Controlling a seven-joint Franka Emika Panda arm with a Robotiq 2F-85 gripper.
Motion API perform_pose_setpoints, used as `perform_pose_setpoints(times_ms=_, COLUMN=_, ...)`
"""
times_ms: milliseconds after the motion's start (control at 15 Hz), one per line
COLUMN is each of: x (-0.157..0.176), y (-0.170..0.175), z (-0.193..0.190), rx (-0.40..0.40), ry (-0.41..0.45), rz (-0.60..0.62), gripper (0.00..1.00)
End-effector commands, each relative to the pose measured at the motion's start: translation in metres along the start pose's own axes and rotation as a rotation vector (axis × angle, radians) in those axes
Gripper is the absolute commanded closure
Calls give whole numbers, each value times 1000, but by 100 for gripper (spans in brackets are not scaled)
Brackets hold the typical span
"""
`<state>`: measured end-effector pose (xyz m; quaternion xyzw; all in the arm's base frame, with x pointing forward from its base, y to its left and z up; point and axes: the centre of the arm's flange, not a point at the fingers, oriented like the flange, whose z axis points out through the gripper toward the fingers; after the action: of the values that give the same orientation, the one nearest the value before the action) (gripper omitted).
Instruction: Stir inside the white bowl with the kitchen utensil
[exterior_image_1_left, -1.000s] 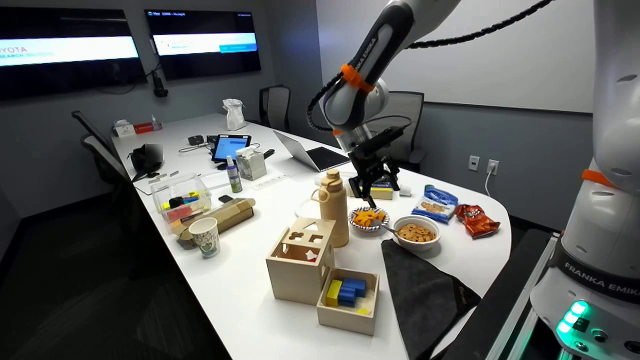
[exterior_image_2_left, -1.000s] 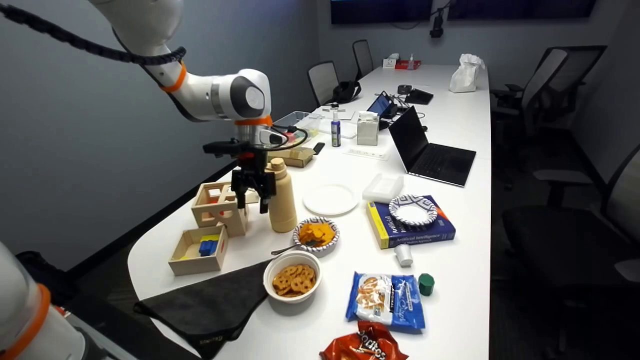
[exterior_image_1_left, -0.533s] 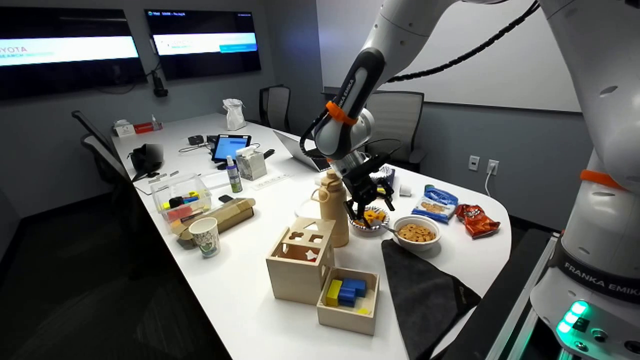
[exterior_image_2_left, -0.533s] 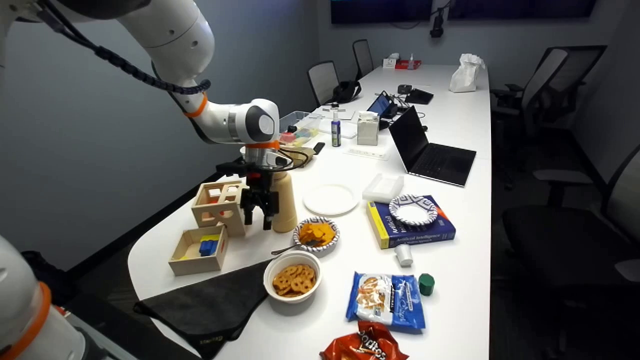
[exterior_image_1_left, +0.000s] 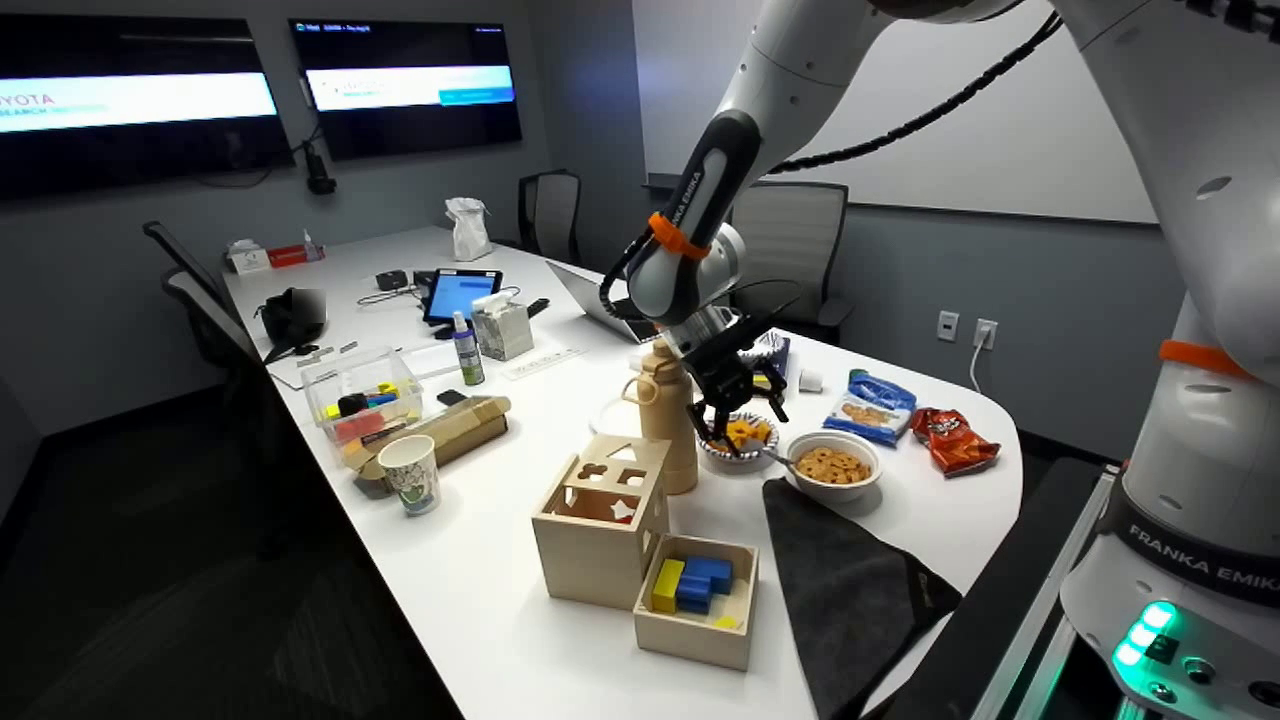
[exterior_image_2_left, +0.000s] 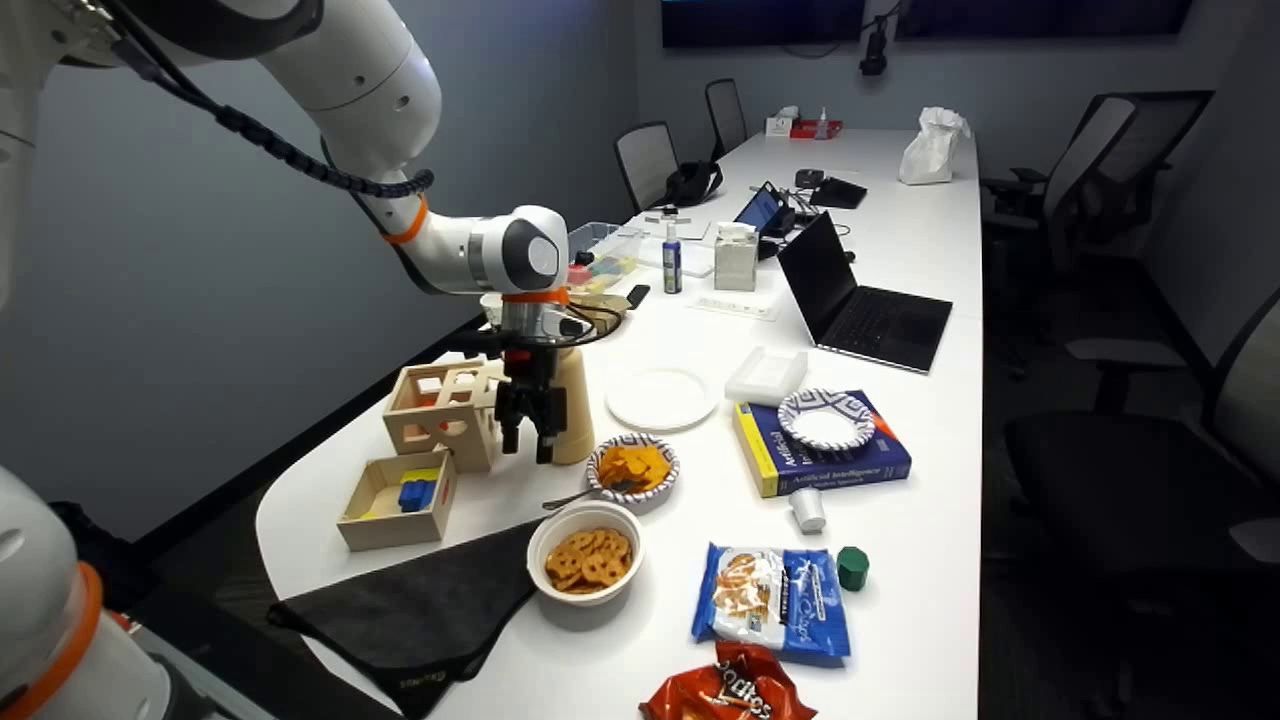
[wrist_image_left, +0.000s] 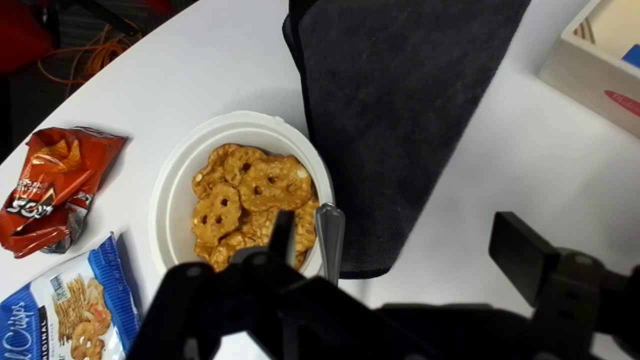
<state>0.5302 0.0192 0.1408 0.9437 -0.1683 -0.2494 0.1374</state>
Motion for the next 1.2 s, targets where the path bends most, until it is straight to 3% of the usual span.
perform_pose_setpoints(times_ms=0, x=21, y=-10, z=17, rx=-45, ry=-25, rz=61, gripper=0)
perform_pose_setpoints(times_ms=600, x=31, y=-1, z=41, rx=-86, ry=-44, rz=136, gripper=0)
perform_pose_setpoints(times_ms=933, x=17, y=4, z=49, rx=-115, ry=-31, rz=89, gripper=0)
perform_pose_setpoints(times_ms=1133, x=-4, y=9, z=53, rx=-200, ry=2, rz=20, gripper=0)
